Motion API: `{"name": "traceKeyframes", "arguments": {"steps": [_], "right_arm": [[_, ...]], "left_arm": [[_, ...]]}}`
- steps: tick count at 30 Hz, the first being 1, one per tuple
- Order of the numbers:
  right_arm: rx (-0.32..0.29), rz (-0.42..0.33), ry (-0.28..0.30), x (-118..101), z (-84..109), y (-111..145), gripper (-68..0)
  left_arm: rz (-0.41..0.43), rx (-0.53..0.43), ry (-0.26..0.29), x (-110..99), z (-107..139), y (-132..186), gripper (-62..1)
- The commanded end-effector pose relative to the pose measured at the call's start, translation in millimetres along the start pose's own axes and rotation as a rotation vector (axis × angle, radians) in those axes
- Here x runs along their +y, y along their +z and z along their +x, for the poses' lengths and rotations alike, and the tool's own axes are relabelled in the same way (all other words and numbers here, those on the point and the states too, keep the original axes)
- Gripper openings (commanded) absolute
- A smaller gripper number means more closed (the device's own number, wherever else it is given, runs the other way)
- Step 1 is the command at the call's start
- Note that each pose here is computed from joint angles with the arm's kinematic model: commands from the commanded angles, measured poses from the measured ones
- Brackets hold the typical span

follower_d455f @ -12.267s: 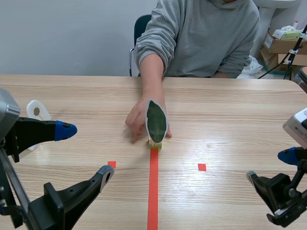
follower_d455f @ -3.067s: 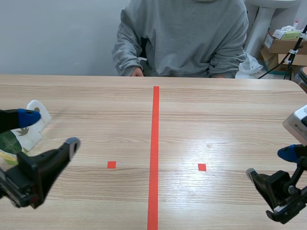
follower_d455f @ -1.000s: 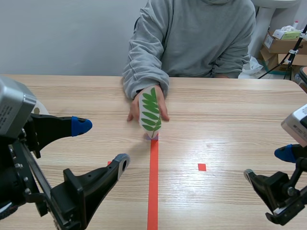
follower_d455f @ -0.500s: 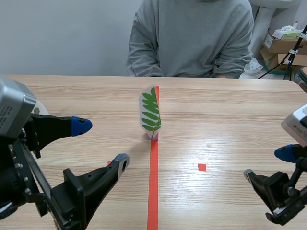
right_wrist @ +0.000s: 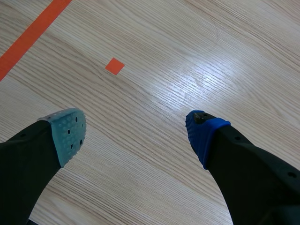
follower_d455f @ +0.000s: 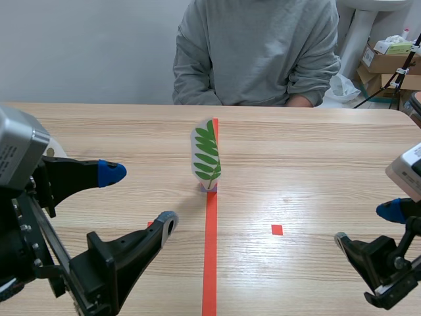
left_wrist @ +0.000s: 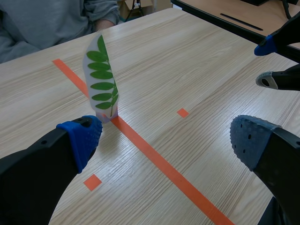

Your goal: Do the leaf sorting experiment

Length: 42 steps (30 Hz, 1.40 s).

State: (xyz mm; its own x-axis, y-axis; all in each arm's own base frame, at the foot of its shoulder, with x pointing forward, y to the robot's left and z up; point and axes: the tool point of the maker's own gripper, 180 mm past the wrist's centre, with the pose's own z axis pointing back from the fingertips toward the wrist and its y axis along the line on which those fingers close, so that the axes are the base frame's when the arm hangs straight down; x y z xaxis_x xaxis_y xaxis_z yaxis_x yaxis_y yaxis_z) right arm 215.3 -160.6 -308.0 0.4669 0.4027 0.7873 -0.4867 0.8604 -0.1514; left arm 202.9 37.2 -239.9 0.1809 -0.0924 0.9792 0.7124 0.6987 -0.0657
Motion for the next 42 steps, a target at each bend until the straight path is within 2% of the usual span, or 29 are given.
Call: {"name": "traceKeyframes", "arguments": {"steps": [1,14,20,22,24,30,33,35,39,42], "right_arm": [[-0.032,-0.016,0.012,-6.2,10.6,0.7,-23.4],[-0.029,-0.02,0.014,-7.0,10.2,0.6,-23.4],[0.01,-0.023,0.017,-8.5,4.2,0.0,-23.3],[0.024,-0.027,0.03,-12.4,5.5,-1.6,-19.9],[0.019,-0.028,0.058,-17.7,12.1,-3.7,-17.3],[-0.048,0.015,0.186,-32.7,48.5,-13.2,-17.3],[-0.069,0.04,0.236,-46.4,62.1,-25.1,-17.3],[-0.081,0.064,0.25,-55.2,69.4,-36.3,-17.3],[-0.103,0.106,0.235,-68.8,83.7,-62.6,-17.3],[-0.114,0.146,0.238,-70.5,95.8,-85.0,-17.3]], "left_arm": [[-0.009,-0.032,0.007,-4.1,8.5,-0.7,-2.4],[-0.006,-0.032,0.006,-3.6,8.4,-0.7,-2.4],[-0.005,-0.026,-0.005,-3.1,7.6,-1.1,-2.4],[-0.002,-0.019,-0.016,-2.5,6.4,-1.2,-2.4],[-0.001,-0.019,-0.016,-2.3,6.4,-1.2,-2.4],[0.001,-0.019,-0.017,-1.7,6.5,-1.0,-2.4],[0.034,-0.021,-0.023,7.3,7.8,1.5,-2.4],[0.07,-0.025,-0.027,16.4,9.3,4.4,-2.4],[0.137,-0.033,-0.033,33.4,12.1,11.1,-2.4],[0.177,-0.036,-0.038,43.4,13.6,16.0,-2.4]]}}
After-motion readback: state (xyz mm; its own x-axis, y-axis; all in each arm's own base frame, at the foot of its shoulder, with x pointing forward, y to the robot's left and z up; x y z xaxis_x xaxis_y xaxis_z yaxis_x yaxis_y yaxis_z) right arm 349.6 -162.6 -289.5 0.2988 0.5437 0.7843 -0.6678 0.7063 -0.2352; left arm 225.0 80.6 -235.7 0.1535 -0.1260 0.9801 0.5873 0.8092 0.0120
